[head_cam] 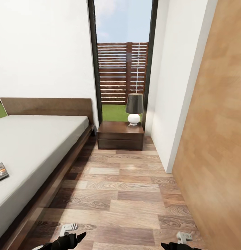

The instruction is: In the bedroom, move the book from the bed onto either nightstand, and place the two sandals side by side next to the bed.

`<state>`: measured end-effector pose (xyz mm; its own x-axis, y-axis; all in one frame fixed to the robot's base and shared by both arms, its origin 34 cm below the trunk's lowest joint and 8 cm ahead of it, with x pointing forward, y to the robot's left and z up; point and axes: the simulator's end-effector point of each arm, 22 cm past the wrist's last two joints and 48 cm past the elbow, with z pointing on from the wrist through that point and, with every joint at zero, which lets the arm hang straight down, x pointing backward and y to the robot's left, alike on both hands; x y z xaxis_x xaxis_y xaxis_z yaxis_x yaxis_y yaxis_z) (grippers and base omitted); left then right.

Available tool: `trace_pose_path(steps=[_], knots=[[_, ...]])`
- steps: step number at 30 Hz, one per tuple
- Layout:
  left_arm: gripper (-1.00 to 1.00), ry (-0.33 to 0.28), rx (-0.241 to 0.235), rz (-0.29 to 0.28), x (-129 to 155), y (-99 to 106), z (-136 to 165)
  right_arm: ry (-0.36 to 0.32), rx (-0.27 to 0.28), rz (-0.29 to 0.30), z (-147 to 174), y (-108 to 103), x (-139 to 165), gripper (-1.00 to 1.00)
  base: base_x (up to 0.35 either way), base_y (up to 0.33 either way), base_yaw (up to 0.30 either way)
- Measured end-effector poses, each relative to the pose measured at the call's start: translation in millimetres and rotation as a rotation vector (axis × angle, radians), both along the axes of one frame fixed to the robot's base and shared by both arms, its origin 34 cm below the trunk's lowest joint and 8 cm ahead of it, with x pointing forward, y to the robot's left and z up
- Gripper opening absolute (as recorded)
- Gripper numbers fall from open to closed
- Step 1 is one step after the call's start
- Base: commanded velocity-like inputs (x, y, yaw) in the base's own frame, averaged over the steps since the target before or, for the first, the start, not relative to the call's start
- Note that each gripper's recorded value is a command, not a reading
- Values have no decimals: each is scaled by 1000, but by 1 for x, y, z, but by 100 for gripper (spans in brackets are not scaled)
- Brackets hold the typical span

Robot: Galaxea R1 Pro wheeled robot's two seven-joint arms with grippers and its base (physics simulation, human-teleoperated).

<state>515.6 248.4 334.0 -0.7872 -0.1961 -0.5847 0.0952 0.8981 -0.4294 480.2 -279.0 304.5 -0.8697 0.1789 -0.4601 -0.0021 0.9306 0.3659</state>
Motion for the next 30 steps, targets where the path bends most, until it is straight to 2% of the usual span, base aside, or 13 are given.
trace_pose_path(steps=[12,20,30], knots=[[100,0,0,1,0,0,0,0,0,0,0,0,0,100,35,-37,0],[100,1,0,-1,0,0,0,0,0,0,0,0,0,100,86,-193,0],[100,1,0,0,0,0,2,0,0,0,2,0,1,100,8,-18,0]])
